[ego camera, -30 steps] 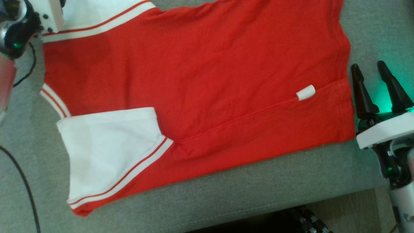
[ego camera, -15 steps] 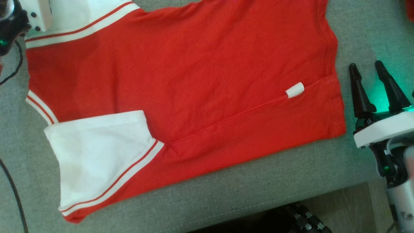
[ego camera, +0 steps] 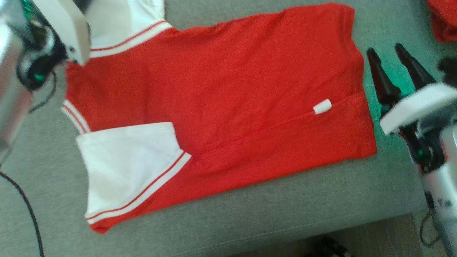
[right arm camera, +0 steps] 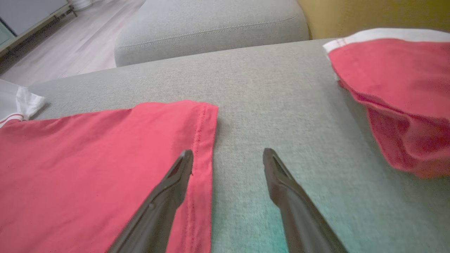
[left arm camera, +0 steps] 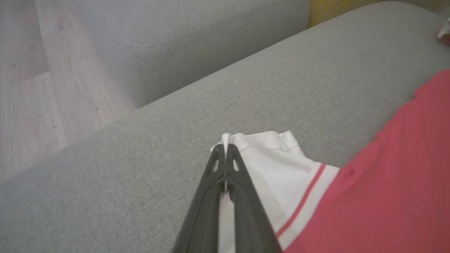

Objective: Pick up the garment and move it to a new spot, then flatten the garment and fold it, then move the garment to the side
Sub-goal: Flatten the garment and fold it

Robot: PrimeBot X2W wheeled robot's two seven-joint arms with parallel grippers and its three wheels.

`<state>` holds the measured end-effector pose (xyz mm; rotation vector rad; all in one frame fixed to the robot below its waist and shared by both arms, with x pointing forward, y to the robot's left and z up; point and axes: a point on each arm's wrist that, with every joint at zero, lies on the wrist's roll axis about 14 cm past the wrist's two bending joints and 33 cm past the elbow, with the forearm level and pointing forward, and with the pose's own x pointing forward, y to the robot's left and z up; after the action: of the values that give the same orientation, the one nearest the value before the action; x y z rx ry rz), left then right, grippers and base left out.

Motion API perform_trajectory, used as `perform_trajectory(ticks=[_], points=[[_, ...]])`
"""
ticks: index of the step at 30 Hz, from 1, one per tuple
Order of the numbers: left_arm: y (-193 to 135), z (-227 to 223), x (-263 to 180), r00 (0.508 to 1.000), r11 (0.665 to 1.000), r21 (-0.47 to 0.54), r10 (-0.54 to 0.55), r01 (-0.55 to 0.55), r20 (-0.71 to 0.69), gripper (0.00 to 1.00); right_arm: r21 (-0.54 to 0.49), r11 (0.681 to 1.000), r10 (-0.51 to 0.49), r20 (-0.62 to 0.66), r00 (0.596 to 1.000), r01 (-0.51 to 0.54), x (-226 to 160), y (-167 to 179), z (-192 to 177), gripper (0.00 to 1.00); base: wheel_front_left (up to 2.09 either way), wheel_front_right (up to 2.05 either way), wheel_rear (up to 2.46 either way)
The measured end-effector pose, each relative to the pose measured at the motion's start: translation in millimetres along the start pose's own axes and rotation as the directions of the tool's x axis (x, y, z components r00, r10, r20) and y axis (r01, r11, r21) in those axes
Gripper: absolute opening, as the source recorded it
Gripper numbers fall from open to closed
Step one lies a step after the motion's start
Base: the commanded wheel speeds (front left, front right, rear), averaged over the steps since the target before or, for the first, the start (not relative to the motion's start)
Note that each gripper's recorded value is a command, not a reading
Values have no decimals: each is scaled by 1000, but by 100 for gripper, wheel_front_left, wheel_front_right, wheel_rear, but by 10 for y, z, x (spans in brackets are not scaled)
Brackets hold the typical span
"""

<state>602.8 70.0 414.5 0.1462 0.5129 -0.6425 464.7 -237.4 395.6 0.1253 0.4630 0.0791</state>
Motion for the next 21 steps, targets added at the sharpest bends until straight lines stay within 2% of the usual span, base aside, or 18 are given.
perform_trajectory(ticks=[4, 10, 16, 21], points=[[-115, 121, -250, 999, 999, 31, -18, 16, 43, 0, -36, 999, 20, -53, 998, -22, 157, 84, 146, 100, 0, 0, 0], [-228, 369, -617, 992, 997, 78, -36, 26, 118, 0, -124, 992, -7, -140, 990, -10, 403, 120, 226, 100, 0, 0, 0], [-275, 406, -860, 990, 994, 106, -42, 28, 135, 0, -198, 980, -40, -203, 978, -1, 622, 176, 292, 100, 0, 0, 0], [-269, 375, -929, 990, 994, 108, -43, 28, 138, 0, -210, 977, -73, -252, 965, 19, 758, 153, 254, 100, 0, 0, 0]])
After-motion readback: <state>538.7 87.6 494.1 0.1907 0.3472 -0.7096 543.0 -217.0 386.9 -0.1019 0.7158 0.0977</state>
